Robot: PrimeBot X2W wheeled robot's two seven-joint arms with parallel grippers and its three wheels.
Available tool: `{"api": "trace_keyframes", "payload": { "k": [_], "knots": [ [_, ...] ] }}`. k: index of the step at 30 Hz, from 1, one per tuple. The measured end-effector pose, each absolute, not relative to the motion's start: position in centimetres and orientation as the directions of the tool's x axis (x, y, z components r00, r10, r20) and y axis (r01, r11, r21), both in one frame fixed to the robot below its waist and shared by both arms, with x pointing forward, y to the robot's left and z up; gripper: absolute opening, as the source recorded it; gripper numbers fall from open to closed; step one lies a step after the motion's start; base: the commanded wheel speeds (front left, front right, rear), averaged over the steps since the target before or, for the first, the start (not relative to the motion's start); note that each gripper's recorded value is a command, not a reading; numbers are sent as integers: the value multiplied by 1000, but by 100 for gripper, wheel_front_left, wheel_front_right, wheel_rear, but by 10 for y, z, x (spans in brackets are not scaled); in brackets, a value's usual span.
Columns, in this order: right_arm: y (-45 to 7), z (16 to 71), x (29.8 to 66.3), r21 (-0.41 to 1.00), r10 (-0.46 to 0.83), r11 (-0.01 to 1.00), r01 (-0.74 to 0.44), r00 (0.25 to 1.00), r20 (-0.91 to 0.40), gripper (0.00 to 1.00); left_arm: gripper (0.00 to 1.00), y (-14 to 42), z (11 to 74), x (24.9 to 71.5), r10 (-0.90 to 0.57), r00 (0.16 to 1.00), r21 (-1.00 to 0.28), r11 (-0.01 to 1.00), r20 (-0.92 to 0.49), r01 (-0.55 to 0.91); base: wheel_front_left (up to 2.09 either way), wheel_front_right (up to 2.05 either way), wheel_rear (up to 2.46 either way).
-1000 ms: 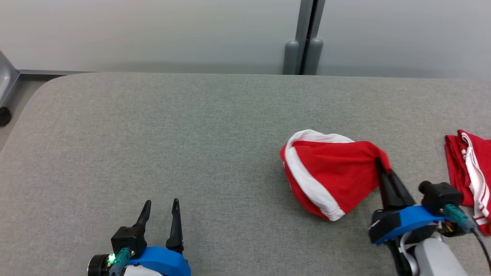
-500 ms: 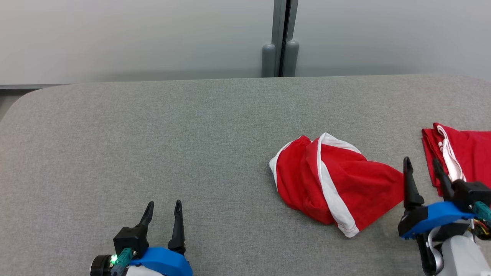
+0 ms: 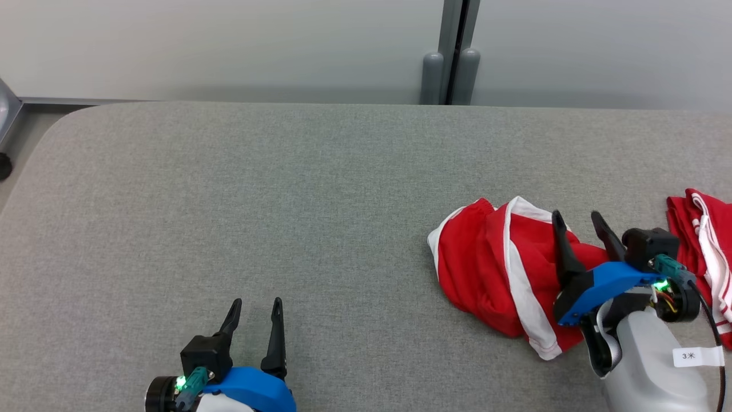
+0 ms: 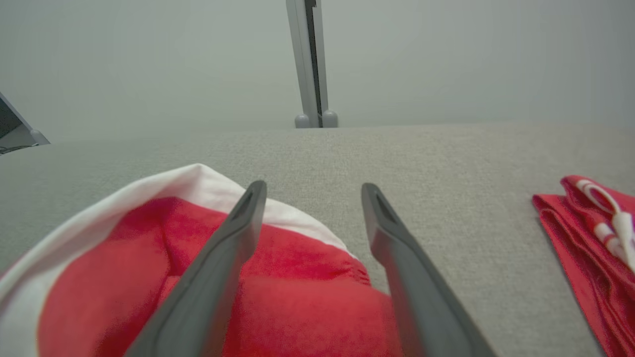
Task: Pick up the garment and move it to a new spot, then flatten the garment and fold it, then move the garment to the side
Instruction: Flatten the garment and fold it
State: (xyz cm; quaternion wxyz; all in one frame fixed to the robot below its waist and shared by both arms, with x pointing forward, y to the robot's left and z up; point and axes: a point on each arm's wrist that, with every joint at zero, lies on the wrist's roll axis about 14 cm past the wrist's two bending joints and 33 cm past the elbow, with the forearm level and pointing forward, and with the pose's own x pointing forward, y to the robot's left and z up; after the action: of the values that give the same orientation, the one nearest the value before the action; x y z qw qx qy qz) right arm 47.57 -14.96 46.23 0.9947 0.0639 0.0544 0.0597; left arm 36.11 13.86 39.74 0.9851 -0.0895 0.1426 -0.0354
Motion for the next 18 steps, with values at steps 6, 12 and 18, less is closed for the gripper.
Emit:
{"api": "trace_keyframes", "payload": {
  "k": [6, 12, 18],
  "knots": [
    [-158, 402, 469, 119, 111, 990, -75, 937, -331, 100, 100, 146, 389, 356, -73, 950, -186, 982, -303, 16, 0, 0, 0],
    [-147, 380, 468, 116, 143, 988, -104, 897, -418, 100, 100, 146, 384, 356, -70, 946, -186, 982, -317, 10, 0, 0, 0],
    [-135, 389, 481, 80, 185, 983, -167, 900, -394, 0, 100, 142, 391, 365, -86, 952, -193, 981, -294, 29, 0, 0, 0]
  ]
}}
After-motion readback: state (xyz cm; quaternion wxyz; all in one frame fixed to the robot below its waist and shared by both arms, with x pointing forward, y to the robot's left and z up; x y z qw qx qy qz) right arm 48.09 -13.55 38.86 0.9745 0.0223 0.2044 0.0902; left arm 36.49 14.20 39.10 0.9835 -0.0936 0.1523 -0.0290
